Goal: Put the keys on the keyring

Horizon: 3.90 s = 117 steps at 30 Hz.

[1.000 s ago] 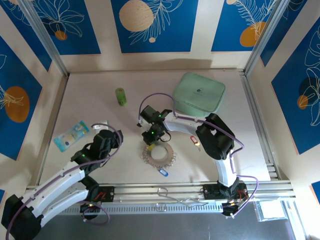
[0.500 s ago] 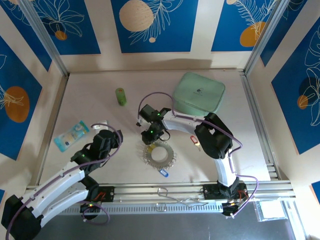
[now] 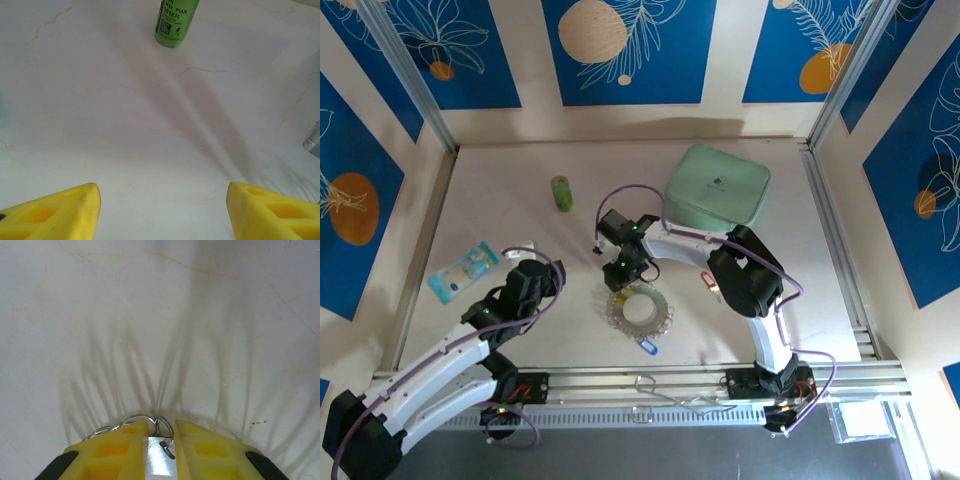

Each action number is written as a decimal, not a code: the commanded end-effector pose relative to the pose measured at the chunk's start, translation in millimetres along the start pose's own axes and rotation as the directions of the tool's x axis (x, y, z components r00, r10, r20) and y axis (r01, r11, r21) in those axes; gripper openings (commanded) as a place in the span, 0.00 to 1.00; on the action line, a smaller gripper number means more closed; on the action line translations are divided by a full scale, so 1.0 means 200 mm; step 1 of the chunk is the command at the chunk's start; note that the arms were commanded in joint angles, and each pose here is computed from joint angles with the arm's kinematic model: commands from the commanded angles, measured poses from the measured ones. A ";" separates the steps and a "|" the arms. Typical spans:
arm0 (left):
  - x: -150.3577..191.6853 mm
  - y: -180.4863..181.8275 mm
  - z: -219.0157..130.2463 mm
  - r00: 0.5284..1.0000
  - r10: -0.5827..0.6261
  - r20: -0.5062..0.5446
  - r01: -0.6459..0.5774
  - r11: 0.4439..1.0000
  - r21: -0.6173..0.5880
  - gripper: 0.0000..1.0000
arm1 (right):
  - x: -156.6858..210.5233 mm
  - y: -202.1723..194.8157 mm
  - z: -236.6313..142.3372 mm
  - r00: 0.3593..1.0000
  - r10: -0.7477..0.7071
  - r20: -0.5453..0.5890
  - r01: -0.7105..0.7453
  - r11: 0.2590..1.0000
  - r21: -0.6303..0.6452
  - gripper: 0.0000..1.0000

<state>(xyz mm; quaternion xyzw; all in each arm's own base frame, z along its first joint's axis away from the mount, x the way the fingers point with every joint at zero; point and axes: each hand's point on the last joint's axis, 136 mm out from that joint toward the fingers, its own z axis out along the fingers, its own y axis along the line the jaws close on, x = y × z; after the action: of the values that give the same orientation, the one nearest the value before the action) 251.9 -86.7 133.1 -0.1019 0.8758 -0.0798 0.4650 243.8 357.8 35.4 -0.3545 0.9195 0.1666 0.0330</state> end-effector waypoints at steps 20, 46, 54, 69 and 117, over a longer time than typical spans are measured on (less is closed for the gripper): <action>0.02 0.02 -0.01 1.000 0.004 -0.013 -0.004 1.000 -0.009 0.67 | 0.09 0.01 -0.01 0.998 0.043 -0.039 -0.042 0.999 0.017 0.25; 0.03 0.02 0.00 1.000 0.004 -0.013 -0.004 1.000 -0.012 0.67 | 0.07 0.05 -0.03 0.999 -0.014 -0.052 0.017 0.998 0.054 0.07; 0.02 0.02 -0.01 1.000 0.003 -0.011 -0.004 1.000 -0.014 0.67 | 0.07 0.04 -0.01 0.998 -0.022 -0.064 0.026 0.997 0.068 0.06; -0.08 -0.11 -0.06 0.979 0.187 0.082 -0.196 0.972 0.125 0.65 | -0.01 0.17 -0.28 0.964 -0.191 0.185 0.194 0.981 0.004 0.00; 0.10 -0.93 -0.66 0.711 0.432 0.555 -0.604 -0.031 0.797 0.27 | 0.25 0.48 -0.96 0.475 -0.472 0.743 0.747 0.662 -0.057 0.00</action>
<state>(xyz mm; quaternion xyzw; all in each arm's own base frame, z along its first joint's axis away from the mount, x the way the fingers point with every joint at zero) 158.3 -260.5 211.8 0.5266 0.5983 -0.3894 0.4616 162.1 325.7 222.2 -0.5627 0.6237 0.4234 0.3393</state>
